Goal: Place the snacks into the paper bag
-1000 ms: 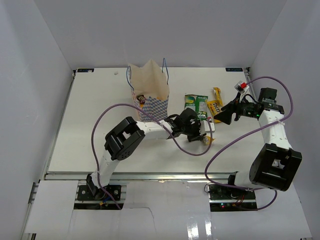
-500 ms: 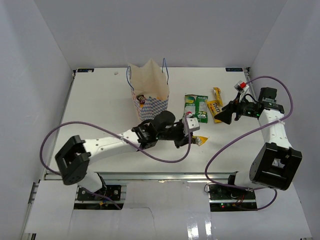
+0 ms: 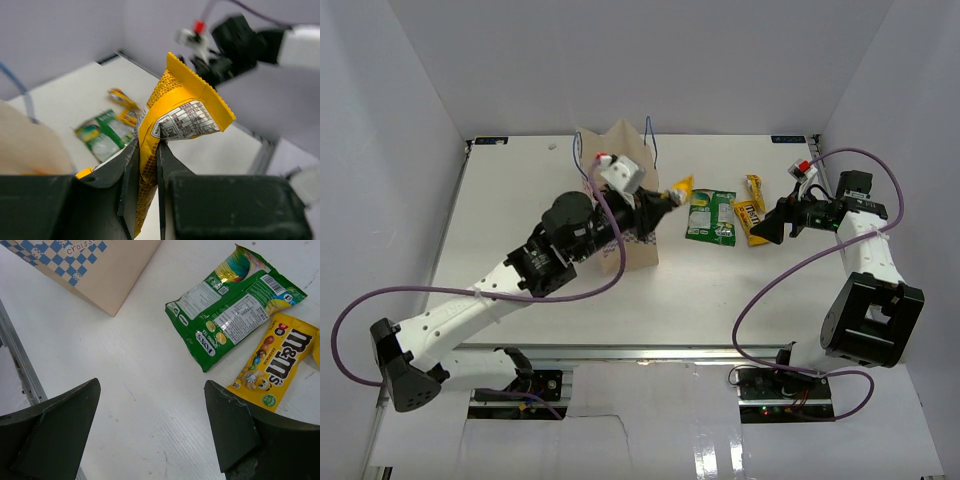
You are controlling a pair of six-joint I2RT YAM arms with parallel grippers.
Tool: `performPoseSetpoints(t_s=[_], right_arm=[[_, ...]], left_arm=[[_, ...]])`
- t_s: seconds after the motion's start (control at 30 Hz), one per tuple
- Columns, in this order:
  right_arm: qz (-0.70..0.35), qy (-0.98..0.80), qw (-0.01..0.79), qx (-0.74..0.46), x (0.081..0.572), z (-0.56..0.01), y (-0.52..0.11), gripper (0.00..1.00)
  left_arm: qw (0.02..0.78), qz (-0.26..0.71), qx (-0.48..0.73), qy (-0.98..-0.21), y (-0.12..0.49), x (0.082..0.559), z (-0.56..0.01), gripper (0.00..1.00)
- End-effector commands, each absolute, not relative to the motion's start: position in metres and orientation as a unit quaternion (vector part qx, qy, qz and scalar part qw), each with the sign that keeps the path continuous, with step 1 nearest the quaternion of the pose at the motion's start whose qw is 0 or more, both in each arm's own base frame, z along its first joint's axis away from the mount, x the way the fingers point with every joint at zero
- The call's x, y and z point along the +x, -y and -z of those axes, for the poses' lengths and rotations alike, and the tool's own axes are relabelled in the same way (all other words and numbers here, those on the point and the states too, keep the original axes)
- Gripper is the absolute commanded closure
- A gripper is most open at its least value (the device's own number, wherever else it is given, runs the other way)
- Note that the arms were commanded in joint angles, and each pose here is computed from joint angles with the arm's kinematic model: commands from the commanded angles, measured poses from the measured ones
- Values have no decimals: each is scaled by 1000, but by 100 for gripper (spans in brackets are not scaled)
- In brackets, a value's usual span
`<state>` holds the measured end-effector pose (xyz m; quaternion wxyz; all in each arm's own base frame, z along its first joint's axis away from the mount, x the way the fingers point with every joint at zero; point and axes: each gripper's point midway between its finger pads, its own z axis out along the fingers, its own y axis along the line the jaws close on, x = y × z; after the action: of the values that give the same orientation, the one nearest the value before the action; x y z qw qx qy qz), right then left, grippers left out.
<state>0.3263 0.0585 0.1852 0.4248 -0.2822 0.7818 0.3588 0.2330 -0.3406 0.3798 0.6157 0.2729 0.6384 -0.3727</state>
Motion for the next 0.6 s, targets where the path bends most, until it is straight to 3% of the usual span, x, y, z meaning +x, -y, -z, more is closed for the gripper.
performPoseSetpoints(t_s=[0.0, 0.23, 0.4, 0.53, 0.57], right_arm=[[-348, -774, 438, -296, 334, -197, -57, 10], [-339, -778, 436, -299, 333, -195, -54, 10], [-335, -782, 433, -299, 332, -192, -53, 10], [-321, -790, 429, -299, 335, -189, -50, 11], [-312, -795, 426, -298, 337, -186, -47, 11]], left_arm=[[684, 319, 137, -642, 282, 292, -432, 100], [661, 253, 15, -707, 236, 378, -419, 100], [628, 244, 3, -739, 238, 418, -393, 100], [612, 243, 4, -752, 248, 429, -384, 80], [608, 244, 2, -755, 248, 430, -382, 67]])
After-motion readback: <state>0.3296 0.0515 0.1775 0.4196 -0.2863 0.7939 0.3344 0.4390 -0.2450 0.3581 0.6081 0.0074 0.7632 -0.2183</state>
